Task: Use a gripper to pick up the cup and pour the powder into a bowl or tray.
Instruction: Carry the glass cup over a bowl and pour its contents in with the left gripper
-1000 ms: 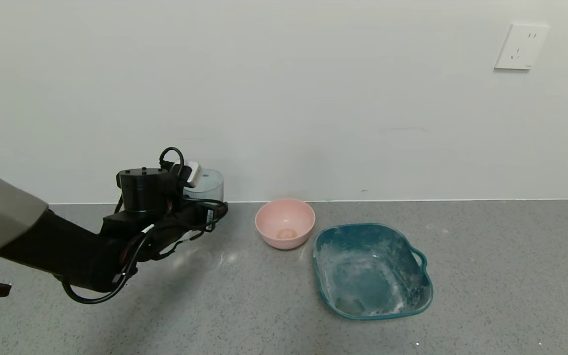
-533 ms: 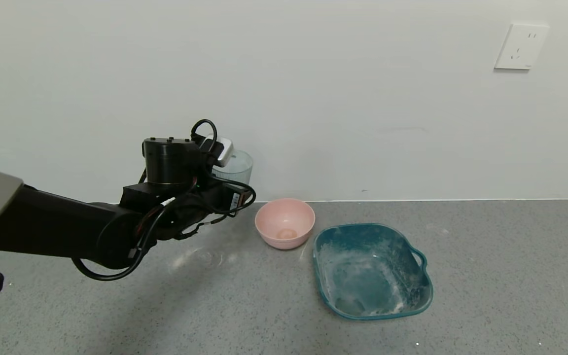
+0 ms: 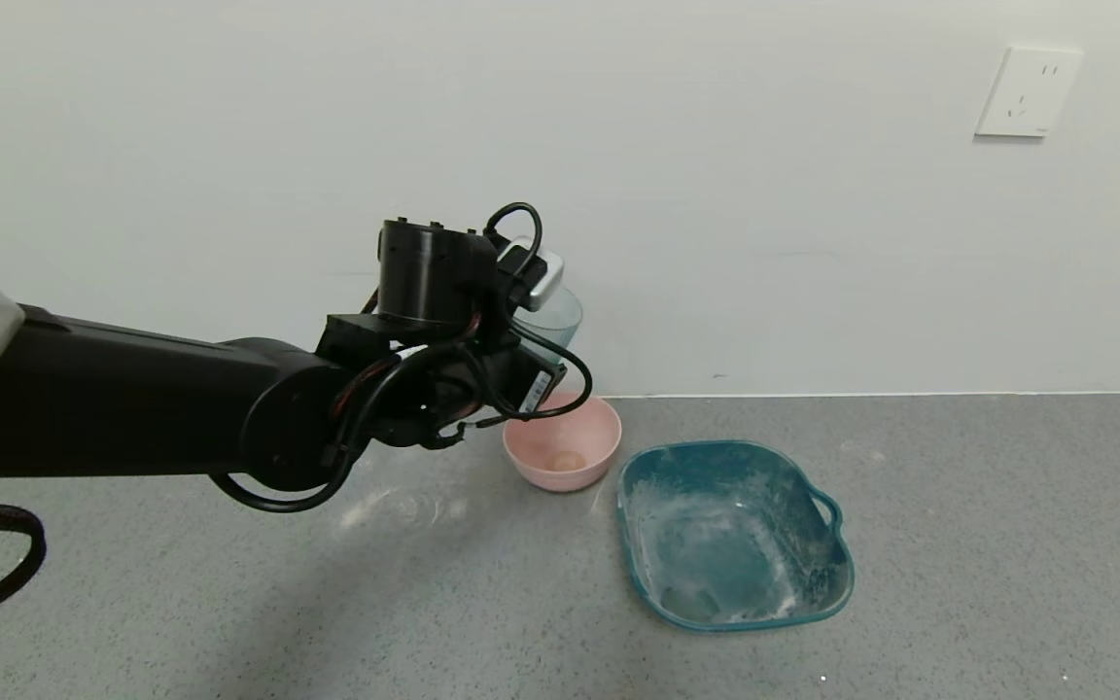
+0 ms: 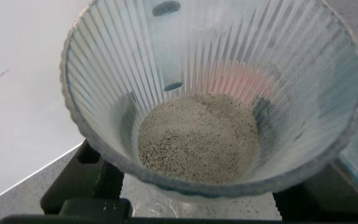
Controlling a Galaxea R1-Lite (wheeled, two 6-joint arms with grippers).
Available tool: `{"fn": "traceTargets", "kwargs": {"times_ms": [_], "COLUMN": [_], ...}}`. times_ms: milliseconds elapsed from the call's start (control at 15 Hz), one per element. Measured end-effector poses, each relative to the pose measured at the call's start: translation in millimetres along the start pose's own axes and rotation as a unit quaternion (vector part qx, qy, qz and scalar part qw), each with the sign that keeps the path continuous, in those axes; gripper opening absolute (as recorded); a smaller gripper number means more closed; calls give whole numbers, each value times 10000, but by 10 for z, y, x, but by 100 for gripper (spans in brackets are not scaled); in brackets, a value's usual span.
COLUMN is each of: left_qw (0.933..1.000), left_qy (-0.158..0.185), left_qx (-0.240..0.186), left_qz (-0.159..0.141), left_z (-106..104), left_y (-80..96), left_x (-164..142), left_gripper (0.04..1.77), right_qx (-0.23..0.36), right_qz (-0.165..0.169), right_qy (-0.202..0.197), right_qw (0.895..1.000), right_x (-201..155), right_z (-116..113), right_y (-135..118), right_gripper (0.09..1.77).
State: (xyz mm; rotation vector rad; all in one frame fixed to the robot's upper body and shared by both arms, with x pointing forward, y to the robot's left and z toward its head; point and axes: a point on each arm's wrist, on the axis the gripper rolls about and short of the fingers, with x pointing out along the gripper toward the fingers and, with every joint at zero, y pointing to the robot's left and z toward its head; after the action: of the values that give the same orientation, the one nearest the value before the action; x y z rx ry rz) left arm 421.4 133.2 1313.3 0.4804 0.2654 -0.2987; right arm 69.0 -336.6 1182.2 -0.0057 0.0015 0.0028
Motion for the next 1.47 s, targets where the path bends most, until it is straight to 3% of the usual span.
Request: {"fn": "traceTargets", "kwargs": {"times_ms": [267, 600, 933, 1133, 1467], "left_qw": [9987, 9941, 9891, 9833, 9674], "left_qy": [86, 268, 241, 255, 258], "left_qx": [499, 1053, 1450, 1798, 2512], "left_qz": [77, 66, 28, -67, -205], "left_z": [116, 68, 116, 156, 252], "left_y": [-301, -741, -1036, -1146, -1249], "left_x": [52, 165, 231, 267, 269], "left_gripper": [130, 130, 130, 130, 130], "right_qx": [-4, -2, 0, -4, -2], "right_qz": [0, 0, 0, 0, 0], "right_qy": [2, 4, 2, 2, 2], "right_qw": [10000, 10000, 10000, 10000, 10000], "right_x": [0, 0, 0, 0, 0], "right_z": [0, -1, 0, 0, 0], "right_y": [0, 0, 0, 0, 0], "right_gripper": [171, 171, 171, 171, 171]}}
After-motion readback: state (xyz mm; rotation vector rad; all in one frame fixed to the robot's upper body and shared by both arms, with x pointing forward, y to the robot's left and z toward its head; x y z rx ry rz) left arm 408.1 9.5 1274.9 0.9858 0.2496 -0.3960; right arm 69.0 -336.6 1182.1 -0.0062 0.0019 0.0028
